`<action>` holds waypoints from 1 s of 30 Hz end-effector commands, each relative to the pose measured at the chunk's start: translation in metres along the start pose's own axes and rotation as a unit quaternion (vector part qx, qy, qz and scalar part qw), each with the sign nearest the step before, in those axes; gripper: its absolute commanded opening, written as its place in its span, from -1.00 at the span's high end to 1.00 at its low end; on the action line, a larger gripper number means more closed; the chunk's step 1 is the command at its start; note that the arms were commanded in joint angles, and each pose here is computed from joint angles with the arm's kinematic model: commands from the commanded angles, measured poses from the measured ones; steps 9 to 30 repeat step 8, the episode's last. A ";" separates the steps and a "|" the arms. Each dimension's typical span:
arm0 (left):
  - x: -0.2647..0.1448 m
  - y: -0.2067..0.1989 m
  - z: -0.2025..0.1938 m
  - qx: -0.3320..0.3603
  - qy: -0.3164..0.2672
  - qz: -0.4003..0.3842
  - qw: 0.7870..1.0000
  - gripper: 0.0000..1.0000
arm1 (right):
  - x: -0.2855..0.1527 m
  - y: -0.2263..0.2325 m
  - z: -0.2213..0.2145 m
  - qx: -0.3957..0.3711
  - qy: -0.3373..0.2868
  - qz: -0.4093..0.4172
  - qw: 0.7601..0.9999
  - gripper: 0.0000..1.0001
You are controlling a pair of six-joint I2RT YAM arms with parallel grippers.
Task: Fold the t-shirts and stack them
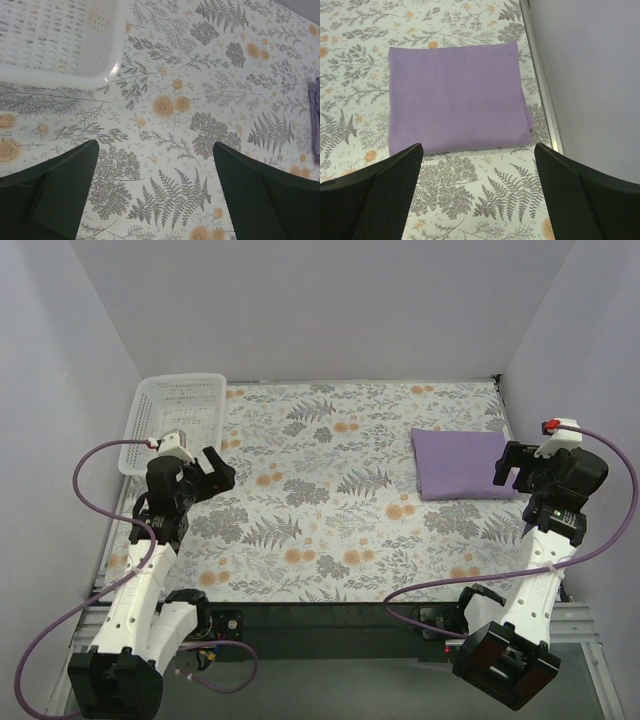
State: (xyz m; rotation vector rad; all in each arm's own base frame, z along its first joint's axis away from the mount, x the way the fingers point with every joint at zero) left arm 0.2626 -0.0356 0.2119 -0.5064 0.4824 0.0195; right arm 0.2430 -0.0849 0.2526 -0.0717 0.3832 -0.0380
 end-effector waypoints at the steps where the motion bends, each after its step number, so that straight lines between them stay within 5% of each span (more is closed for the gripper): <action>1: -0.014 -0.008 0.004 0.032 -0.036 -0.046 0.998 -0.96 | -0.001 -0.011 0.007 0.017 -0.023 -0.048 0.998 -0.97; 30: -0.018 -0.001 -0.012 0.035 -0.034 -0.056 0.997 -0.96 | -0.001 -0.018 -0.009 -0.013 -0.026 -0.086 0.996 -0.97</action>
Point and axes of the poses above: each gripper's point midway between its finger pads, its own x axis out along the fingers, its own y axis along the line the jaws close on, z = x × y, the point moved 5 cm from there along -x, back along the fingers, and after that the axes turned 5 degrees about -x, right-handed, at the moved point
